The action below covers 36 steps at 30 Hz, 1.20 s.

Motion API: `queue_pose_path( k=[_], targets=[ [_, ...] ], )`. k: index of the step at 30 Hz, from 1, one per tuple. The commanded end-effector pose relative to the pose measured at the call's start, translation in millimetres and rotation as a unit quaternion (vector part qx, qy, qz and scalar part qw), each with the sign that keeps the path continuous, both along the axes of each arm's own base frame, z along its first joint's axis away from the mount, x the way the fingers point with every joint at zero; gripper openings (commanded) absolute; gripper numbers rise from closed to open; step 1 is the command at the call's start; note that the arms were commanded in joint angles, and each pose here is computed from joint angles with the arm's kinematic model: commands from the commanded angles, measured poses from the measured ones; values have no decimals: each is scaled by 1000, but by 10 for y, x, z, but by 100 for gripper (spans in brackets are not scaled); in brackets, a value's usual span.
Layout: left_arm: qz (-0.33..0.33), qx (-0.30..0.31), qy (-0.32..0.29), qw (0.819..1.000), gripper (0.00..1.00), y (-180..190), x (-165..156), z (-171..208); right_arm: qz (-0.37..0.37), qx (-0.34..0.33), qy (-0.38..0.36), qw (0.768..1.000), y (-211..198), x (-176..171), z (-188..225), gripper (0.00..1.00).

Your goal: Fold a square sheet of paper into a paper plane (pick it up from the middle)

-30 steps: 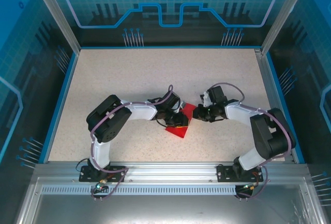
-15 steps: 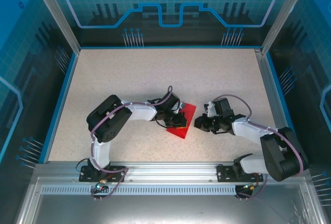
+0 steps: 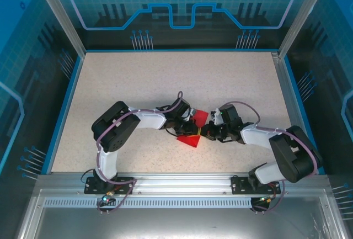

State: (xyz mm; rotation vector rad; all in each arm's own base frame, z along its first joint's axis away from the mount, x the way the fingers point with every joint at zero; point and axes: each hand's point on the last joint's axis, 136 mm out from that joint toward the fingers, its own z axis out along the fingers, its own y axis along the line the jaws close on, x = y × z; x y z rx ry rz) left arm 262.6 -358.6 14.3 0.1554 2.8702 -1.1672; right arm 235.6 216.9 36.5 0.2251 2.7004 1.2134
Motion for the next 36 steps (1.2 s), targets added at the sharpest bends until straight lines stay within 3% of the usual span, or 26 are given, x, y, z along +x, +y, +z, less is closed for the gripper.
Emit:
queue_pose_path(
  k=[1, 15, 26, 36],
  targets=[
    [-12, 25, 18, 999, 0, 89, -176, -170, 0, -11, -6, 1000, 50, 98, -52, 4],
    [-9, 18, 21, 1000, 0, 122, -161, -178, -27, -23, -1, 999, -178, 171, -73, 3],
    [-9, 15, 21, 1000, 0, 124, -165, -172, -21, 4, -1, 1000, -62, 306, -36, 3],
    [-12, 9, 19, 1000, 0, 94, -150, -131, 0, -39, 20, 999, -123, 263, -236, 3]
  ],
)
